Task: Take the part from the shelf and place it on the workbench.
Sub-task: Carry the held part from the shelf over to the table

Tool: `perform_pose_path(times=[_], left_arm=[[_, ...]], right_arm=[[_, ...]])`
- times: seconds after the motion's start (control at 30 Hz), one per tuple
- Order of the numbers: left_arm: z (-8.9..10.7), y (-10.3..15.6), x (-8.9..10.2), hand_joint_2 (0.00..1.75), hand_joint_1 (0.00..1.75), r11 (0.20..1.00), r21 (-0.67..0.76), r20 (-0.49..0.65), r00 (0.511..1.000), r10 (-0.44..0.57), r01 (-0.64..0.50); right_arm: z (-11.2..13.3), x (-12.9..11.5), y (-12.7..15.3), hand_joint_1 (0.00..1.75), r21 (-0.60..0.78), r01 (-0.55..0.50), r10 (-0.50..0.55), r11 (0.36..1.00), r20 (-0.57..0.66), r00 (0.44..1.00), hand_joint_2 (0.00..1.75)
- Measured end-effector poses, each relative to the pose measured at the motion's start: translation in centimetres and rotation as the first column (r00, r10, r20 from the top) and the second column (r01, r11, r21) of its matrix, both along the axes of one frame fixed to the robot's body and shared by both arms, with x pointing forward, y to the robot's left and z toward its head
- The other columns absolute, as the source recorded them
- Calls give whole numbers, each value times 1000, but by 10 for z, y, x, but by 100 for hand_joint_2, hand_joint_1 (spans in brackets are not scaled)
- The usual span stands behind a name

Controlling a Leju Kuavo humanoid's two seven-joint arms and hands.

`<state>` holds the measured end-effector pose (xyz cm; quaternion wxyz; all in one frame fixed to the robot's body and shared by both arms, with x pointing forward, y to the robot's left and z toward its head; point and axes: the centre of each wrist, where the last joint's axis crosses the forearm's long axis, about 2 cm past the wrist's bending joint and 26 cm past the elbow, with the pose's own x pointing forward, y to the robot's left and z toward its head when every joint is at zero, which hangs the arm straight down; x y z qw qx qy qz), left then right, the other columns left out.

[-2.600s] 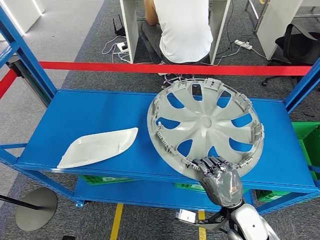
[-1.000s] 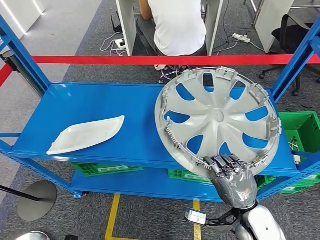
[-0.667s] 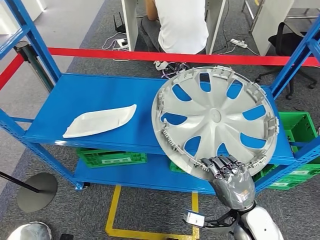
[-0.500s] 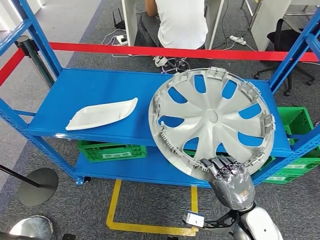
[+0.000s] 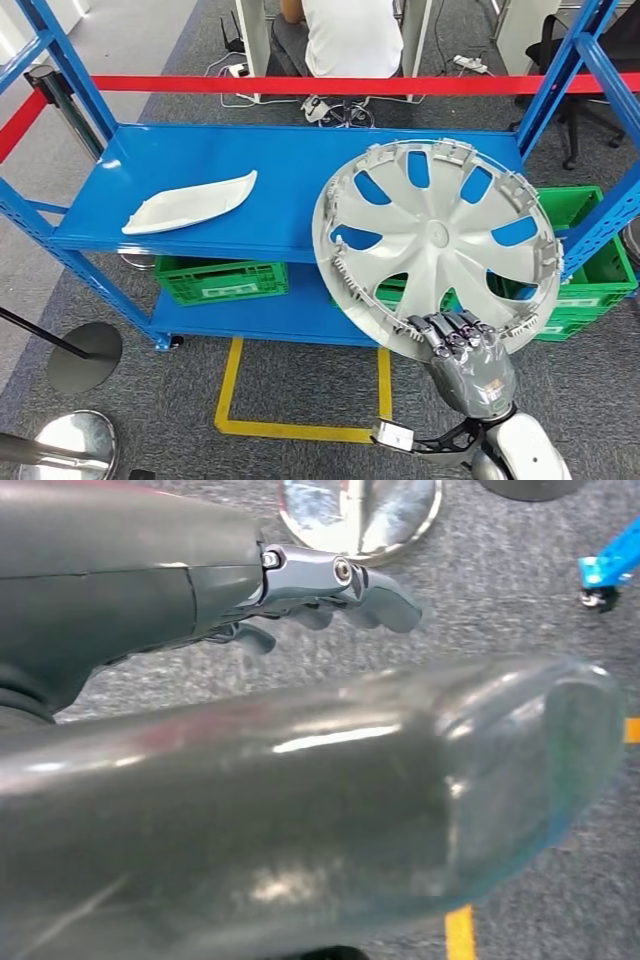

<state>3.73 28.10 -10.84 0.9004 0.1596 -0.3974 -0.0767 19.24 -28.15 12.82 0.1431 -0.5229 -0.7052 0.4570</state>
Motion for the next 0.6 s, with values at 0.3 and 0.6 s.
perform_pose_path(times=[0.3, 0.6], left_arm=[[0, -1, 0, 0, 0, 1000, -2, -1, 1000, 2, -2], [0, -1, 2, 0, 0, 1000, -5, 2, 1000, 2, -2]], right_arm=[[-2, -3, 0, 175, 7, 11, -11, 1000, -10, 1000, 175], [-2, -3, 0, 175, 7, 11, -11, 1000, -11, 1000, 175]])
